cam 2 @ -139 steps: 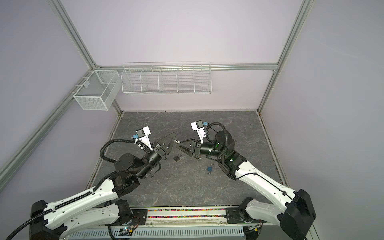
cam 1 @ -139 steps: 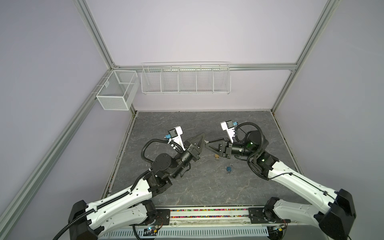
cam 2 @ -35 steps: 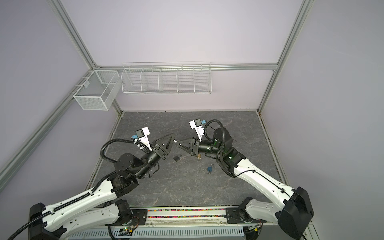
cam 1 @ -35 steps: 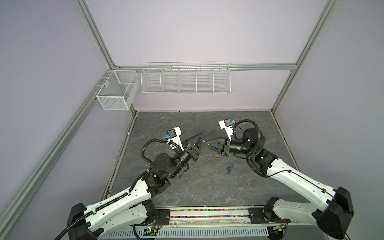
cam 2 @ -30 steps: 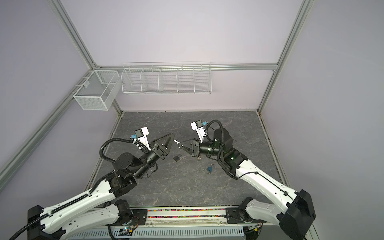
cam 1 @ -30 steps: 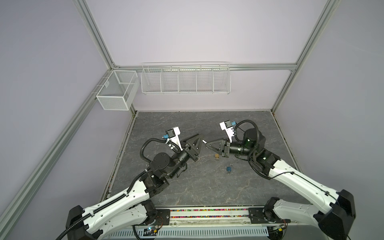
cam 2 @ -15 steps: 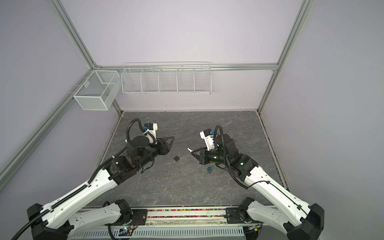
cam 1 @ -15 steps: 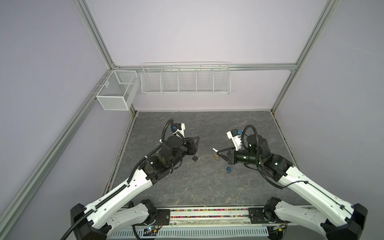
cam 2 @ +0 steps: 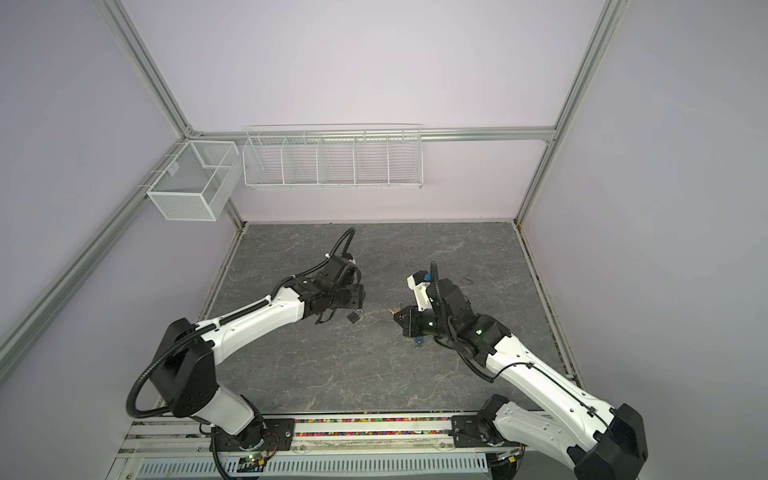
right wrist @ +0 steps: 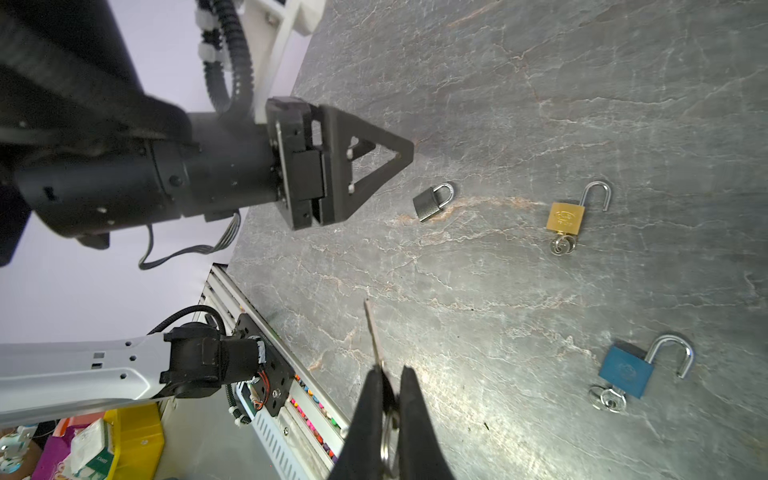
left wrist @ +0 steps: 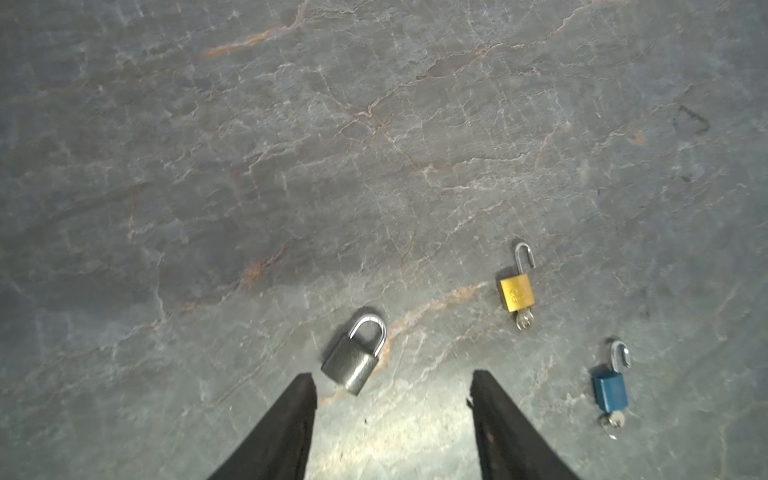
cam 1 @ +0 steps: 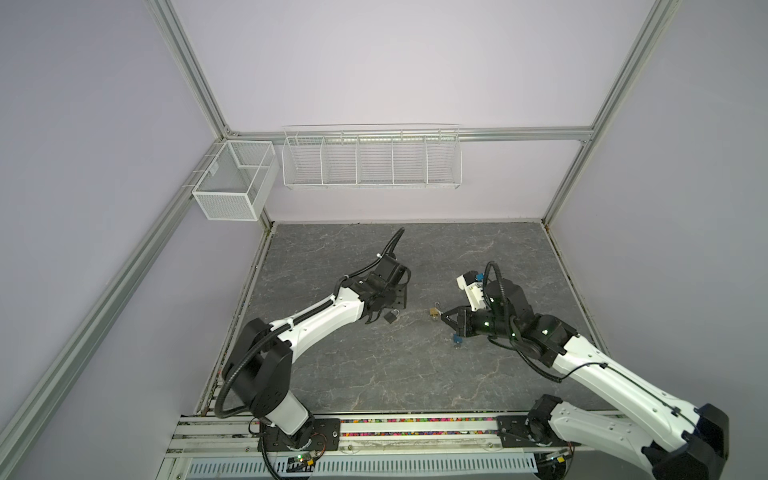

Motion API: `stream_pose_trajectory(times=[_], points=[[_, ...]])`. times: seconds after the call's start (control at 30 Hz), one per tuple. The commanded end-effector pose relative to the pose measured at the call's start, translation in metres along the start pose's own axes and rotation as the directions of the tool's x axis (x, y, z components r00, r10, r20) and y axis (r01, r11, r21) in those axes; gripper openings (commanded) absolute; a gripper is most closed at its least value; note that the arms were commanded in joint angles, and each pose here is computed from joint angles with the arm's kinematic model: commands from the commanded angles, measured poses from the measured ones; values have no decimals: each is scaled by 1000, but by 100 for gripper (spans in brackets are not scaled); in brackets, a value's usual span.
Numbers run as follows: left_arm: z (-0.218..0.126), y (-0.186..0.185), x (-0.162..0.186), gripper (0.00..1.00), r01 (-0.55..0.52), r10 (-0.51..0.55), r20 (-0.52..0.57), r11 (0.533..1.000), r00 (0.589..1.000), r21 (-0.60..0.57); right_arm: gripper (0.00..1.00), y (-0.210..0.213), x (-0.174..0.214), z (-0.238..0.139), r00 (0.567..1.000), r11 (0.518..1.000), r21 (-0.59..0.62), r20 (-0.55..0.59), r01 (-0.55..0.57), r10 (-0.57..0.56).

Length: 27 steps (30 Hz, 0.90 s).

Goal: Unlock with the key
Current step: 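Lower the left gripper toward the black padlock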

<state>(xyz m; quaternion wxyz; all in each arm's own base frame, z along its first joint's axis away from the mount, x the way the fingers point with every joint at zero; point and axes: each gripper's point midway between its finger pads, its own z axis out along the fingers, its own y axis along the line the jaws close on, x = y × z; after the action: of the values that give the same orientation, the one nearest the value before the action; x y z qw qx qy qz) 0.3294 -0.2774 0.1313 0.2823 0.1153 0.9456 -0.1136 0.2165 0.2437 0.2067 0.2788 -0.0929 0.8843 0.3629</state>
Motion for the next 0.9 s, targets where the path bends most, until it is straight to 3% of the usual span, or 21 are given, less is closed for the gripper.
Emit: stream_pose_trajectory(times=[0.0, 0.2, 0.5, 0.87], points=[[16, 12, 7, 61, -105, 94, -114, 990, 989, -95, 6, -12, -1, 1, 998, 998, 39, 41, -40, 38], [45, 5, 29, 64, -119, 107, -201, 992, 974, -50, 6, -15, -1, 1, 997, 998, 40, 58, -55, 52], [79, 15, 55, 66, -143, 104, -309, 984, 945, -105, 7, -9, 1, 6, 1000, 1000, 18, 21, -4, 3], [69, 13, 82, 66, -34, -20, -355, 989, 935, -144, 6, -5, 8, -8, 999, 1000, -16, 33, 15, -14]])
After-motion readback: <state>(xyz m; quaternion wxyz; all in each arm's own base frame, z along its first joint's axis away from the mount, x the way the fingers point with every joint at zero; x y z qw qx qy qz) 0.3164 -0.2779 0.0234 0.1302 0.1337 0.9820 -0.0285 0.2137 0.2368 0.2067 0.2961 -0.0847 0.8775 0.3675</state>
